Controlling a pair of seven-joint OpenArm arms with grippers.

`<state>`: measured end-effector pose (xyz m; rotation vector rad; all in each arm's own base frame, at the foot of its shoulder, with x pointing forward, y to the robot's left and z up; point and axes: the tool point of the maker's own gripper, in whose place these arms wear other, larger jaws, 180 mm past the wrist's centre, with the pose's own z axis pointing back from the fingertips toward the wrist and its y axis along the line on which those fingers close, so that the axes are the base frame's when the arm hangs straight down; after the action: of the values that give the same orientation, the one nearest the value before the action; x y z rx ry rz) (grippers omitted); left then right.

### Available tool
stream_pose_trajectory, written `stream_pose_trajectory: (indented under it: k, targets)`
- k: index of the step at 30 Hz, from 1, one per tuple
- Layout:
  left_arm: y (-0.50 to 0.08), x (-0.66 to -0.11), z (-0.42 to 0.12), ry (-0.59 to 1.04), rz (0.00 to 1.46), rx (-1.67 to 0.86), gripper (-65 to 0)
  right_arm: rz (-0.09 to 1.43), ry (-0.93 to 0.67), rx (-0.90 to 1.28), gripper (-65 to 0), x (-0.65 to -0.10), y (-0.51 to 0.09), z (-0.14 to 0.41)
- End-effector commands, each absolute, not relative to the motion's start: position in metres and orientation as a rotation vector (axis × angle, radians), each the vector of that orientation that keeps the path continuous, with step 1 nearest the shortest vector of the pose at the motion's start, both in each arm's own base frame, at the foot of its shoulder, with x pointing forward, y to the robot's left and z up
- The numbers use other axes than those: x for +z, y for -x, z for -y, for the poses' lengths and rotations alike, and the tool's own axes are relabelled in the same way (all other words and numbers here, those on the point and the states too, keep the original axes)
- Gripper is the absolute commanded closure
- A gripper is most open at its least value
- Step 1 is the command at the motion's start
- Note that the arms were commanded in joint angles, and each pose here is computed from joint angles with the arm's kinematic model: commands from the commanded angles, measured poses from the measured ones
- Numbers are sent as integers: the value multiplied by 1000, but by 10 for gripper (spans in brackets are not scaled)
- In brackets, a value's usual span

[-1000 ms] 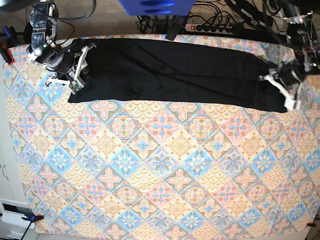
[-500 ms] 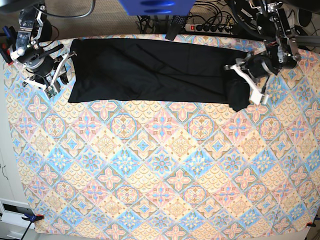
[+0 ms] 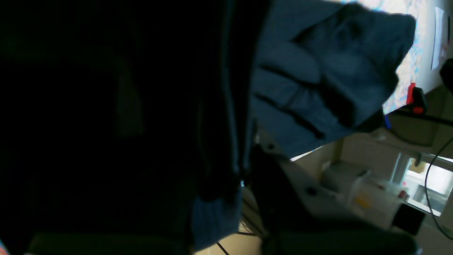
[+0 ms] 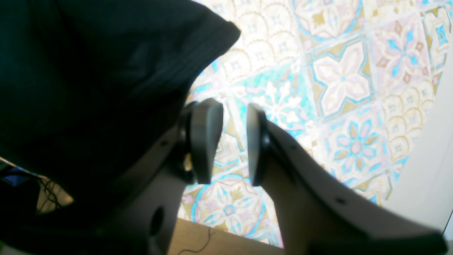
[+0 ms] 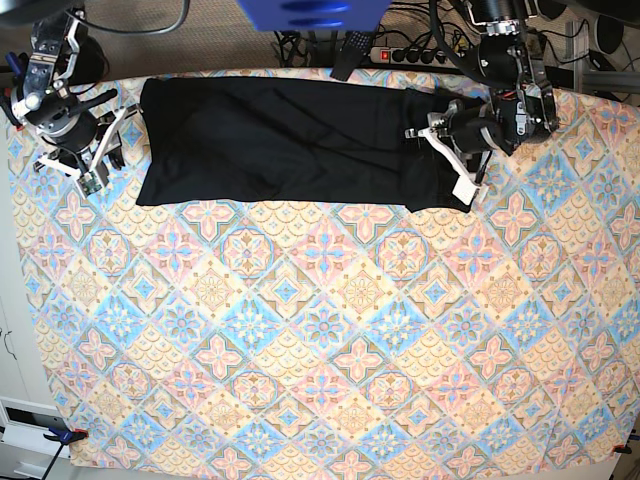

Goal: Fold the T-shirt properly
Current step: 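Fold the strip end with the left gripper inward toward the right gripper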

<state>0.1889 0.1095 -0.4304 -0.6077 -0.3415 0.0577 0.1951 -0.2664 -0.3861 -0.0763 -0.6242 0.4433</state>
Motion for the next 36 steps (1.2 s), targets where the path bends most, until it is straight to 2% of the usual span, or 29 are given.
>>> stream_pose_trajectory:
  k: [1,4,9,13,18,22,26,30,36]
  targets:
    - [-197,-422,-107,631,378,51,-19,662,92,451,-146,-375,-202,270]
    - [-200,-416,-105,643,397,44,-106,662,92,451,-146,-375,-202,270]
    - [-202,-411,-102,677,412,54,-314,662,92,451,-146,-375,-202,270]
    - [-209,-389,-101,721,472,24,-404,662,92,451,-146,-375,-202,270]
    - [-215,-350,-107,764,566,-36,-411,663,97,447,-146,-374,-202,272]
    - [-212,-362,-128,669,530,-62,-411,661,96,447,-146,-375,-202,272]
    - [-206,-398,-144,608,430,-13,-411,663,104,440,-146,-373,-202,275]
    - [-206,-419,-117,665,342,-41,-411,663,104,440,-146,-373,-202,275]
    - [-203,-421,-58,763,300,-155,-411,662,104,440,-146,-374,-201,275]
